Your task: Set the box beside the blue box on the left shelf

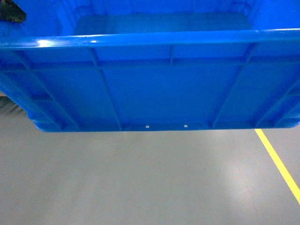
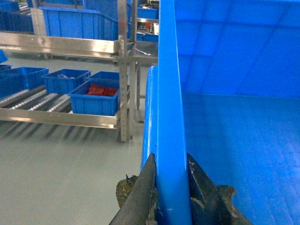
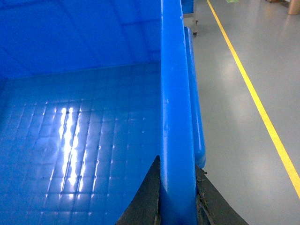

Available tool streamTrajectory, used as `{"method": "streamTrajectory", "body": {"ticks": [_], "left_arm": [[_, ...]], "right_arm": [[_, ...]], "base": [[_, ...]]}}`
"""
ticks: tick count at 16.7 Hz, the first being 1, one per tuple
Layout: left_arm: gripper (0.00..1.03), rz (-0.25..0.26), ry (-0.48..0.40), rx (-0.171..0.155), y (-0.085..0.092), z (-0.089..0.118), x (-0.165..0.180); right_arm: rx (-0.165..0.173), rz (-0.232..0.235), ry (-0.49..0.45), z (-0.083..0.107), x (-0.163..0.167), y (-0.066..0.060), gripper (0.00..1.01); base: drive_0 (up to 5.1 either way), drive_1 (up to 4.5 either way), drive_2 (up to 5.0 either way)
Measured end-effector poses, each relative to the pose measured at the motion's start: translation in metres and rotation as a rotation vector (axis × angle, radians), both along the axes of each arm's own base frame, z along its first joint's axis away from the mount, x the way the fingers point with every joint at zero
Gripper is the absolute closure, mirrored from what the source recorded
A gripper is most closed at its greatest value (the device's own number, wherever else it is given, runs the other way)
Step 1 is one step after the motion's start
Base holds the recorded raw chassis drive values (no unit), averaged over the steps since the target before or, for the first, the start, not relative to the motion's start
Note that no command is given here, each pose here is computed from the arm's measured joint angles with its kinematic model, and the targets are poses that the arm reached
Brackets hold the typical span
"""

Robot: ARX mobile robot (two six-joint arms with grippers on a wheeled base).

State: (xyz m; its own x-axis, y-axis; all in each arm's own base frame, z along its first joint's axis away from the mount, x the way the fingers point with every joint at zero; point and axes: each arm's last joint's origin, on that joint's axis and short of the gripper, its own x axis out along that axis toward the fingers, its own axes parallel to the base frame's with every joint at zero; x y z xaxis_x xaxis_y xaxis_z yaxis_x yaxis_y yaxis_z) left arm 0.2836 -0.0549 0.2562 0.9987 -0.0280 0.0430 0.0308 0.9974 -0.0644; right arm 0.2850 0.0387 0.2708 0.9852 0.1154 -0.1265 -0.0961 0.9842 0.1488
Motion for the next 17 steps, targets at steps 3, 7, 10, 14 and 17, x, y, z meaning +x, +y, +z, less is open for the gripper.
{"method": "streamTrajectory", "body": {"ticks": [3,7,10,14,17], "left_arm": [[0.93,0.000,-0.001,-0.001,0.0000,0.0001,0.0000],[0.93,0.000,-0.001,-0.001,0.0000,0.0001,0.0000],[0.93,0.000,0.001,0.000,0.0000,-0.0001,0.0000],[0.93,0.001,-0.003,-0.001,0.0000,0.0003,0.0000],[0.93,0.001,0.000,0.000,0.0000,0.0000,0.0000]], "right_arm": [[0.000,0.000,-0.003,0.0003,0.0000,0.0000,0.93],[0.000,-0.001,0.002,-0.0002,0.0000,0.0000,0.93],[0.000,0.000,0.002,-0.0001,-0.0001,0.0000,0.93],[0.000,0.000,-0.002,0.0002,0.0000,0.0000,0.93],[0.000,0.001,0.004,-0.0004,0.0000,0.0000,0.93]], "base": [[0.0,4.33,-4.3],[0.0,4.35,-4.3],[0.0,4.37,-4.3],[0.0,4.36,-4.3],[0.0,4.28,-4.4]]}}
